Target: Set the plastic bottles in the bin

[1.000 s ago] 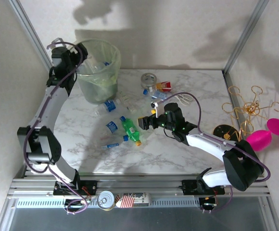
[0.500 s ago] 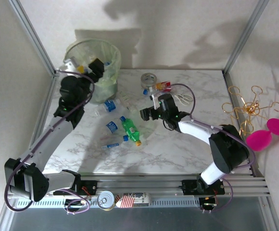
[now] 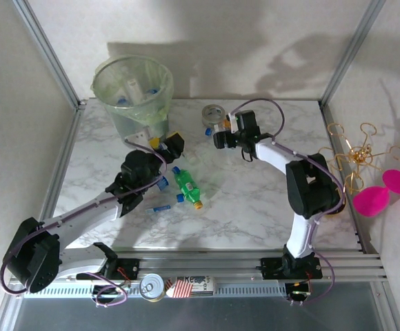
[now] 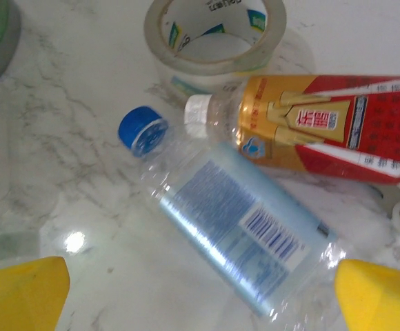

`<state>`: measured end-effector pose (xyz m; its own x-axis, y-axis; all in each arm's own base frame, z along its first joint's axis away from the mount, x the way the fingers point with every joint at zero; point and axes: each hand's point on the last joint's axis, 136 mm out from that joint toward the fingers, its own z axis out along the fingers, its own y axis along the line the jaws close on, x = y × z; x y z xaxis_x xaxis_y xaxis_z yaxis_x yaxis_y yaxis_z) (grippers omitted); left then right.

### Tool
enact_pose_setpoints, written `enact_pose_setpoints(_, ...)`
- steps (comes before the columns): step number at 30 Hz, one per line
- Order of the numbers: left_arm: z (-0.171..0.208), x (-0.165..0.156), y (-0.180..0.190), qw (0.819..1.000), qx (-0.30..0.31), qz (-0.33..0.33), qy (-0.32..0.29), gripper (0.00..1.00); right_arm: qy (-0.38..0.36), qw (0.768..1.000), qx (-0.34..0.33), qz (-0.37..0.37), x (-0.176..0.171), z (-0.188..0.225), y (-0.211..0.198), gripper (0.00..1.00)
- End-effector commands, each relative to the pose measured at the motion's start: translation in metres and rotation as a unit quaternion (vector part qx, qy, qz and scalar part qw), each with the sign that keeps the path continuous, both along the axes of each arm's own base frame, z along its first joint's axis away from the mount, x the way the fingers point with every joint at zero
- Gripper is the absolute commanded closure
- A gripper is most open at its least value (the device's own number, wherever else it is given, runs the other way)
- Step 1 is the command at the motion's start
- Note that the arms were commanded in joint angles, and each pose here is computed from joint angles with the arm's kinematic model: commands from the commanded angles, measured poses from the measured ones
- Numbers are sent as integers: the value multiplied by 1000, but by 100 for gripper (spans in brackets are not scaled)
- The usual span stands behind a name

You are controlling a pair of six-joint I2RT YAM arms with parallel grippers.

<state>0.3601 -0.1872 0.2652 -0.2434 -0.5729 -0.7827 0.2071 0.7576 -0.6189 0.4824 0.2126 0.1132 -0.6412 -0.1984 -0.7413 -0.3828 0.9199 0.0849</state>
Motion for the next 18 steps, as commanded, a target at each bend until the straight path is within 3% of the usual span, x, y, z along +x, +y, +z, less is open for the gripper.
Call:
enact_pose_setpoints(1,-5,-6,-1,999,-37,3,-2,0,15,1000,-7,15,11,-6,1,1)
enact_pose_setpoints(7,-37,-13,3,999,-34,9,30,1,28,999,-17,26,32,-23,6,1)
enact_pose_setpoints(12,-36,-14,9,999,-29,20,25,0,41,998,-28,33,43,-36,8,1)
enact_pose_setpoints(18,-35,-13,12,999,-26,30,20,0,60,996,-11,58,33,-43,17,1)
